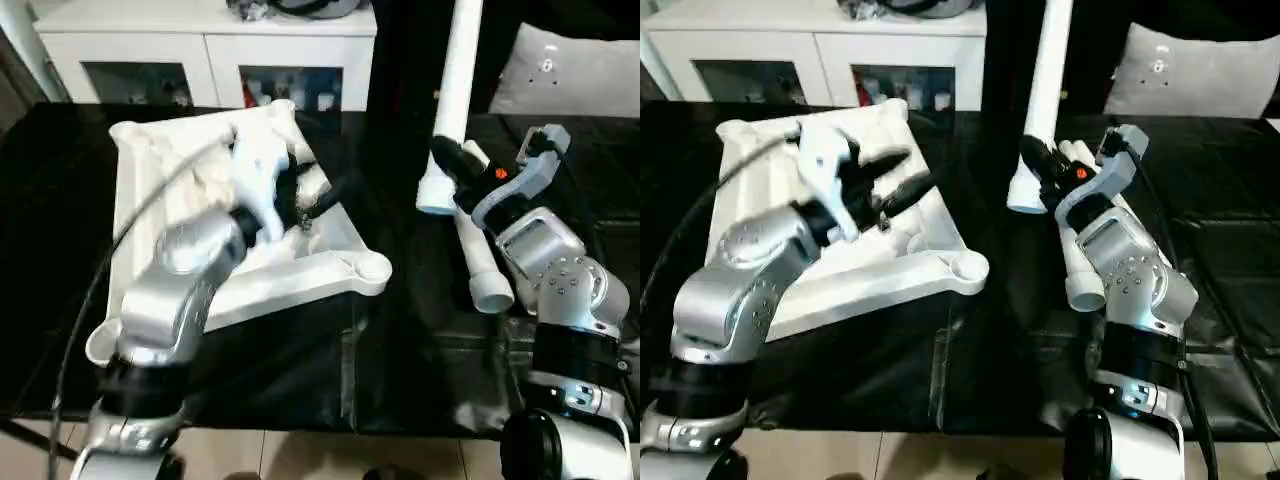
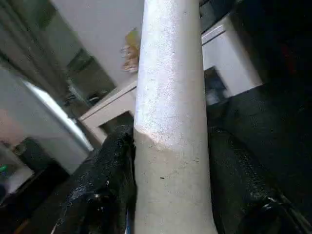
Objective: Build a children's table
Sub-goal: Pick table leg
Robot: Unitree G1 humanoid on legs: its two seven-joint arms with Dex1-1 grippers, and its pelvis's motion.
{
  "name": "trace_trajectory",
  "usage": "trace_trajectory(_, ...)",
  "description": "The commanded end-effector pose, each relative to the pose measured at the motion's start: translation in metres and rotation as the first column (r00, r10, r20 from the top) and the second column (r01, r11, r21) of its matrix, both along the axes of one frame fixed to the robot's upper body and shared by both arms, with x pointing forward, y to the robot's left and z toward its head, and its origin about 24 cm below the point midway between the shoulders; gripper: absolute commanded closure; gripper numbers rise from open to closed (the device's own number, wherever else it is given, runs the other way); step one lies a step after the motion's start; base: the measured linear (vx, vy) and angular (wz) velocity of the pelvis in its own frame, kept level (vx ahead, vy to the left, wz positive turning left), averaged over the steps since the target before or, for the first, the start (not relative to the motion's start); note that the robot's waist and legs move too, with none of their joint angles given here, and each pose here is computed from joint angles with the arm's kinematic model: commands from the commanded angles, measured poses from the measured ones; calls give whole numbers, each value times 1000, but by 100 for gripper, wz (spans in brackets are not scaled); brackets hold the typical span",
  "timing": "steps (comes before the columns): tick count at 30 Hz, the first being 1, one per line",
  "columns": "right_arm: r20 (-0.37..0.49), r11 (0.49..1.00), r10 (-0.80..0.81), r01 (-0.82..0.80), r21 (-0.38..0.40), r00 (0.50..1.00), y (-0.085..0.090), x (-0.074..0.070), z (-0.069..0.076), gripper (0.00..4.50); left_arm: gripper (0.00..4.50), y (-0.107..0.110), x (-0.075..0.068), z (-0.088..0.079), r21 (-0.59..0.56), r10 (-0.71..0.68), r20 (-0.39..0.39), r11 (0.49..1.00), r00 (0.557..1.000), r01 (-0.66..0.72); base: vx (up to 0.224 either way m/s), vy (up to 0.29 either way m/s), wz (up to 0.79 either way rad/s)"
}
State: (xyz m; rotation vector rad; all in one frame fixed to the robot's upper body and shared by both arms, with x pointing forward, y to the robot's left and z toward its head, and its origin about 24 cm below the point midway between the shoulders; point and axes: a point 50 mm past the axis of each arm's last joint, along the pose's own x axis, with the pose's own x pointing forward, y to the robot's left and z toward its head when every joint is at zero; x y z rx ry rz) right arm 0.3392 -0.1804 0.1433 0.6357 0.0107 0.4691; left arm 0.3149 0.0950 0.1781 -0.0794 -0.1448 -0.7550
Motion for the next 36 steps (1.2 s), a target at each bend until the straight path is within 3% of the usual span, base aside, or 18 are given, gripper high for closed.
trace_trajectory(1, 63, 999, 48, -48, 9, 997, 4, -4, 10, 261, 99, 1, 5, 10, -66, 22, -6, 998, 1000, -23, 0, 0, 0)
trace_trajectory(9, 185, 966, 222, -242, 93, 957, 10, -18, 15, 262, 66, -19, 5, 26, -260, -69, -61, 964, 996, 51, 0, 0, 0)
trace_trajectory(10, 193, 960, 243, -264, 96, 951, 11, -20, 15, 262, 32, -20, 5, 27, -274, -74, -65, 960, 995, 54, 0, 0, 0)
trace_trajectory(15, 289, 864, 443, -490, 117, 849, 22, -43, 16, 262, 28, -30, 4, 36, -423, -149, -100, 901, 984, 93, 0, 0, 0)
trace_trajectory(20, 290, 840, 489, -534, 97, 822, 28, -48, 14, 262, 28, -39, -6, 46, -488, -248, -51, 852, 967, 193, 0, 0, 0)
trace_trajectory(21, 291, 839, 490, -535, 97, 822, 28, -48, 14, 262, 6, -39, -7, 46, -489, -250, -50, 850, 967, 195, 0, 0, 0)
trace_trajectory(24, 300, 827, 512, -556, 84, 805, 30, -51, 15, 262, 0, -41, -11, 50, -528, -298, -50, 818, 953, 228, 0, 0, 0)
trace_trajectory(33, 259, 823, 550, -569, -2, 794, 36, -52, 10, 262, 0, -42, -9, 42, -493, -274, -94, 848, 957, 194, 0, 0, 0)
trace_trajectory(36, 253, 814, 561, -580, 4, 788, 39, -53, 8, 262, 0, -41, -8, 41, -483, -264, -103, 856, 959, 184, 0, 0, 0)
